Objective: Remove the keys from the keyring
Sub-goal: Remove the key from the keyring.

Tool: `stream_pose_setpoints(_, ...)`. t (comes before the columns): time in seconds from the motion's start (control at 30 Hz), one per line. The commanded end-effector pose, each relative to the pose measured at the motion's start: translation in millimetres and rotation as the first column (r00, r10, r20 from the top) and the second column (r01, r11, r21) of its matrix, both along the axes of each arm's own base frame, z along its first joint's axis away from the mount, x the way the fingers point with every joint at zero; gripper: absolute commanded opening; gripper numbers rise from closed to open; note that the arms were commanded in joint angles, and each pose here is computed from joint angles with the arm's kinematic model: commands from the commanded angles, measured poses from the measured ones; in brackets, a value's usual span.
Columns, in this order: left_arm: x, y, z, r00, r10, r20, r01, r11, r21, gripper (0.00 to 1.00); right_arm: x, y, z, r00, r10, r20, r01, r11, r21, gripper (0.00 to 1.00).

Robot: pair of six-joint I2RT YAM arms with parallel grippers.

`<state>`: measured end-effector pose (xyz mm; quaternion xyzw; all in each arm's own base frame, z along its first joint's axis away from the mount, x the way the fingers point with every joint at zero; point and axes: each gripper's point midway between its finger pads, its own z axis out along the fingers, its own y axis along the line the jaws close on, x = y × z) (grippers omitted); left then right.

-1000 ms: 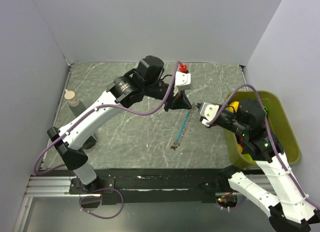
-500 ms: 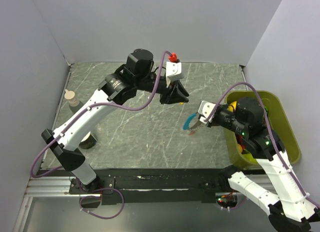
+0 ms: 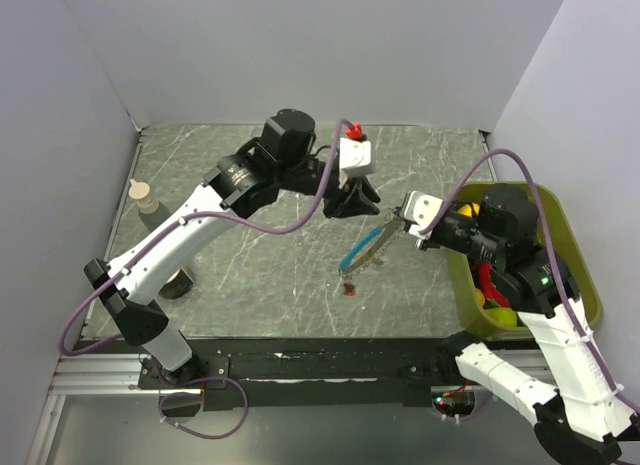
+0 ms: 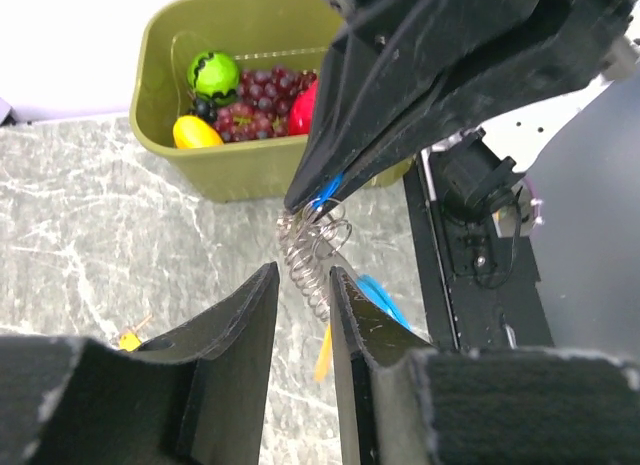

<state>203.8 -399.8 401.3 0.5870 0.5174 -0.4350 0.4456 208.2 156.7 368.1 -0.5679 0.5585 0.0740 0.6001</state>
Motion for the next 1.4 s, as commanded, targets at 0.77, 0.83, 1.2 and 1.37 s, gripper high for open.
stream_pose_setpoints(0.77, -25.8, -22.4, -13.6, 0.984, -0.02, 0.177, 0.007, 0.997, 0.074, 0.25, -14.4, 7.4, 39.7, 0.998, 0.058, -0.037, -0.051, 0.984, 0.168, 0.0)
stream_pose_setpoints(0.83, -25.9, -20.0, -13.9, 0.983, -0.016, 0.183, 0.002, 0.997, 0.075, 0.25, -14.3, 7.9, 40.2, 0.997, 0.061, -0.045, -0.053, 0.984, 0.173, 0.0)
stream_pose_setpoints(1.2, -23.6, -21.2, -11.9, 0.981, -0.009, 0.193, -0.005, 0.998, 0.069, 0.29, -23.6, 13.4, 43.6, 0.989, 0.118, -0.088, -0.099, 0.976, 0.195, 0.0)
stream_pose_setpoints(1.37, -20.7, -21.8, -15.1, 0.98, 0.0, 0.2, -0.015, 0.997, 0.075, 0.28, -28.8, 15.1, 47.9, 0.983, 0.143, -0.113, -0.115, 0.968, 0.223, 0.0)
